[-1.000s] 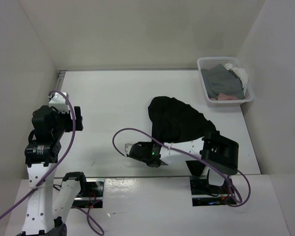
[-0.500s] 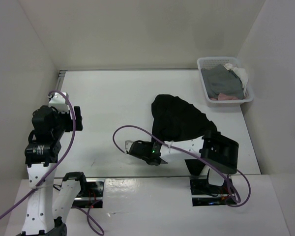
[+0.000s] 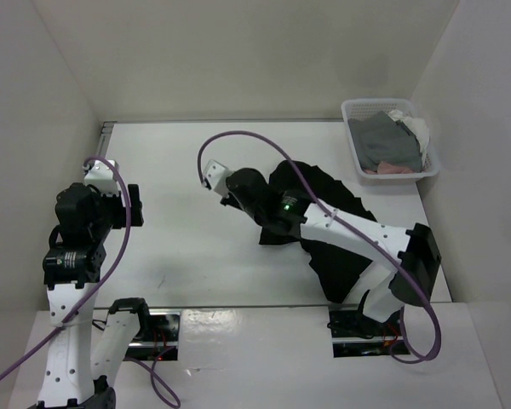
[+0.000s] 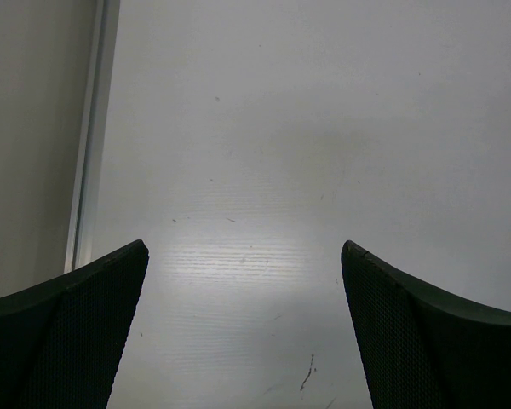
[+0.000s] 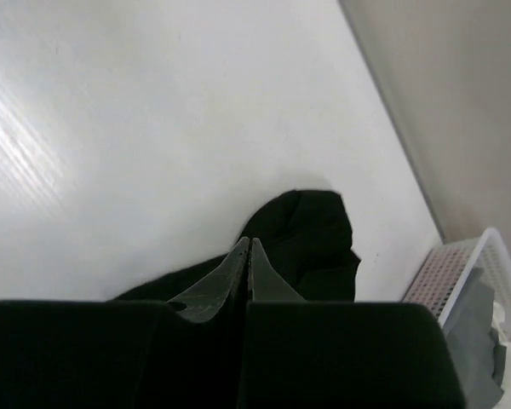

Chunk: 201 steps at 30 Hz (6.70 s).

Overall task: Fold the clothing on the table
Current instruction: Flatten the skirt out

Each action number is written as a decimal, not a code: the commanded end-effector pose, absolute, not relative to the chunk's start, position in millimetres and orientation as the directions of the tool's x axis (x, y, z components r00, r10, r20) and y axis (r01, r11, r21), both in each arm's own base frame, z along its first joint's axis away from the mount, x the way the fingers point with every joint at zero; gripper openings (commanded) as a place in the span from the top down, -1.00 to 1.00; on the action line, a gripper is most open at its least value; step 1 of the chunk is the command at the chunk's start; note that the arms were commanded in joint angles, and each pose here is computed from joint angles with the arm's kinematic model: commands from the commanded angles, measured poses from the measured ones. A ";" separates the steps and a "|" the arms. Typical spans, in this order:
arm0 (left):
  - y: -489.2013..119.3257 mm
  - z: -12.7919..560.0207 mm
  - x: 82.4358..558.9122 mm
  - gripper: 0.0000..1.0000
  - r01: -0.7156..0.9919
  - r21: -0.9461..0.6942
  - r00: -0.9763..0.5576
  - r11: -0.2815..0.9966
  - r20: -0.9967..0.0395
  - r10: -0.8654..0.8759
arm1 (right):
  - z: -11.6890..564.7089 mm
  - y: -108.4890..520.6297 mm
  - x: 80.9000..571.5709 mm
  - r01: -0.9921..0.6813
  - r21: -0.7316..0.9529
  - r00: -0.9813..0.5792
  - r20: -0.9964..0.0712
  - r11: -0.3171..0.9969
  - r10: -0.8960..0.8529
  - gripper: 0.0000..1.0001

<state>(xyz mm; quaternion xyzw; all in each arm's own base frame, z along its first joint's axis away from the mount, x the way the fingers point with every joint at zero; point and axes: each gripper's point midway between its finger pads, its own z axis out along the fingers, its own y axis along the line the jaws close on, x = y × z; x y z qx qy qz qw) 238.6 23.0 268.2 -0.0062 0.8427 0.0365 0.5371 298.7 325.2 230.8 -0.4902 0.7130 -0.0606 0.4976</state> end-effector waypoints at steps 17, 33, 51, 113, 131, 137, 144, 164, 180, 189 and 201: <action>22.1 272.5 241.6 -1.00 -0.048 0.052 -0.394 0.997 -0.919 0.029 | 122.1 286.1 270.4 -0.679 -0.707 0.026 -0.291 0.197 -0.956 -0.93; 19.1 276.6 238.9 -1.00 -0.024 0.063 -0.376 0.998 -0.925 0.049 | 119.2 276.7 276.3 -0.673 -0.740 0.167 -0.170 0.014 -0.971 -0.96; 17.8 272.5 241.9 -1.00 -0.014 0.058 -0.392 0.998 -0.919 0.047 | 76.5 281.9 229.4 -0.796 -0.605 0.165 -0.204 -0.008 -0.965 -0.96; 22.5 278.6 239.8 -1.00 -0.042 0.070 -0.369 0.997 -0.928 0.050 | 42.0 268.5 281.6 -0.695 -0.717 0.037 -0.115 0.057 -0.993 0.55; 22.5 278.6 239.8 -1.00 -0.042 0.070 -0.369 0.997 -0.928 0.050 | 235.5 339.2 316.8 -0.597 -0.632 0.018 -0.627 0.494 -0.779 1.00; 23.7 283.3 236.1 -1.00 -0.052 0.074 -0.350 0.996 -0.935 0.052 | 331.7 356.6 337.9 -0.577 -0.501 0.054 -0.811 0.645 -0.582 1.00; 23.7 283.3 236.1 -1.00 -0.052 0.074 -0.350 0.996 -0.935 0.052 | 432.2 330.7 374.1 -0.535 -0.339 0.057 -0.928 0.774 -0.367 1.00; -31.5 269.7 243.1 -1.00 0.261 -0.004 -0.318 0.965 -0.945 0.082 | 495.8 326.4 383.4 -0.491 -0.276 0.111 -0.961 0.826 -0.255 1.00; -67.0 242.8 259.3 -1.00 0.470 -0.088 -0.348 0.878 -0.933 0.092 | 507.1 339.4 387.4 -0.509 -0.200 0.096 -0.980 0.837 -0.176 0.99; -98.6 240.4 266.0 -1.00 0.680 -0.111 -0.301 0.725 -0.944 0.138 | 498.8 346.0 388.4 -0.530 -0.197 0.078 -0.980 0.825 -0.184 0.94; -133.0 248.2 228.2 -0.90 0.881 -0.104 -0.194 0.462 -0.969 0.151 | 495.9 340.6 406.8 -0.491 -0.187 0.070 -0.982 0.851 -0.175 0.92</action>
